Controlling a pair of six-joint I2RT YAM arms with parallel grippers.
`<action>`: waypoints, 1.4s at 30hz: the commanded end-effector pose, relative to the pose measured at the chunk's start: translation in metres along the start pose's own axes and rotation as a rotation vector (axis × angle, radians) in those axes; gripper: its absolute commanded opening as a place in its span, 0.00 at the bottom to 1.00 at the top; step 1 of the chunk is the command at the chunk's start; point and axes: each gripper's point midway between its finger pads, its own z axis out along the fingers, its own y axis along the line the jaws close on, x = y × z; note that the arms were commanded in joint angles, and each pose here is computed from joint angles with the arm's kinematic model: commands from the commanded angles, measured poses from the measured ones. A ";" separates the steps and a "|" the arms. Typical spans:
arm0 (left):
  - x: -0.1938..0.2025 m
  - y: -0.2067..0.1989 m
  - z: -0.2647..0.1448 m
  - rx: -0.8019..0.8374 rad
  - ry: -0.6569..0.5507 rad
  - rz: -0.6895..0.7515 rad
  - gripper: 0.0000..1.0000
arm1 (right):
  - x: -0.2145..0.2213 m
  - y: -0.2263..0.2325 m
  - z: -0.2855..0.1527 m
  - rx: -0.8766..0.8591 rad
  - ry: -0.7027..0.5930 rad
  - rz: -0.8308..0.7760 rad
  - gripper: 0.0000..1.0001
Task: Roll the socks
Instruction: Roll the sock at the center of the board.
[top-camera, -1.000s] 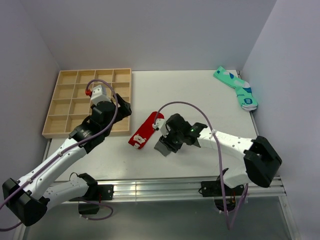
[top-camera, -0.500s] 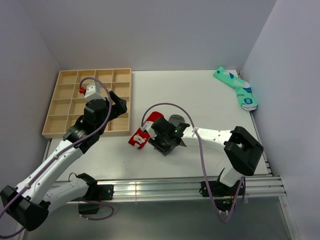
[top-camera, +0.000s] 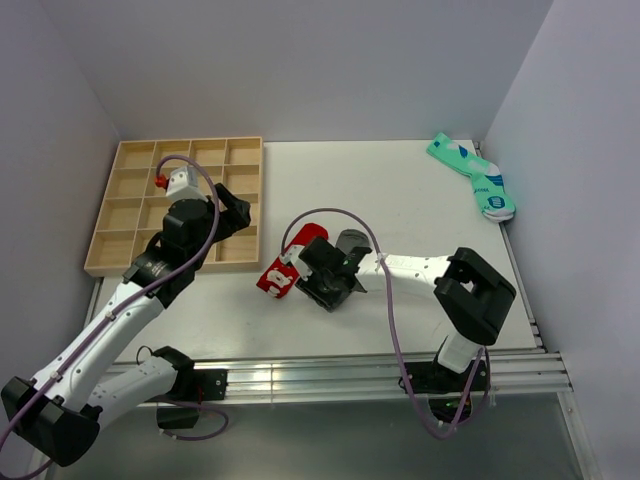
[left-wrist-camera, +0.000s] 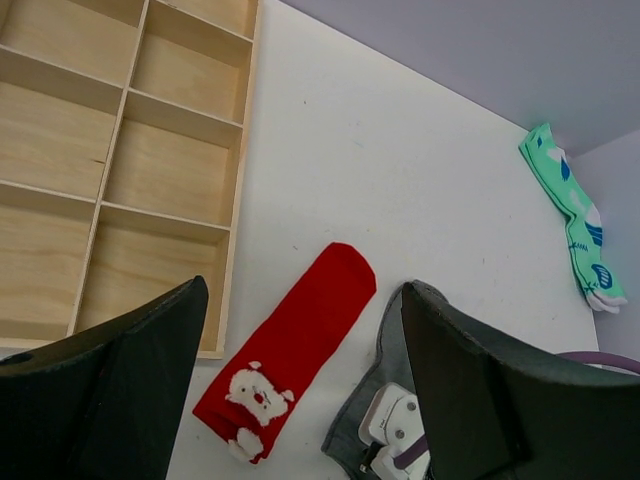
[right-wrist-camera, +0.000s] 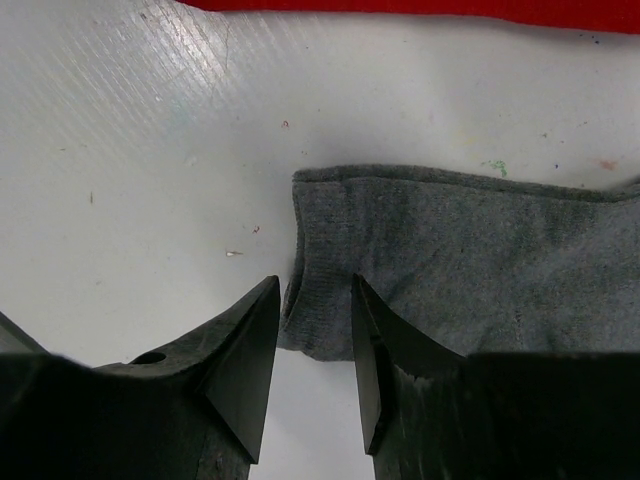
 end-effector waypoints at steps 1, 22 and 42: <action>-0.006 -0.007 0.002 0.043 -0.020 0.006 0.84 | -0.021 0.001 -0.002 0.005 -0.050 0.008 0.43; 0.016 -0.008 0.019 0.061 0.039 0.008 0.84 | -0.014 0.005 0.020 -0.010 0.049 0.005 0.39; 0.084 -0.021 0.035 0.294 0.128 -0.012 0.56 | 0.003 -0.019 -0.044 -0.497 0.070 0.087 0.18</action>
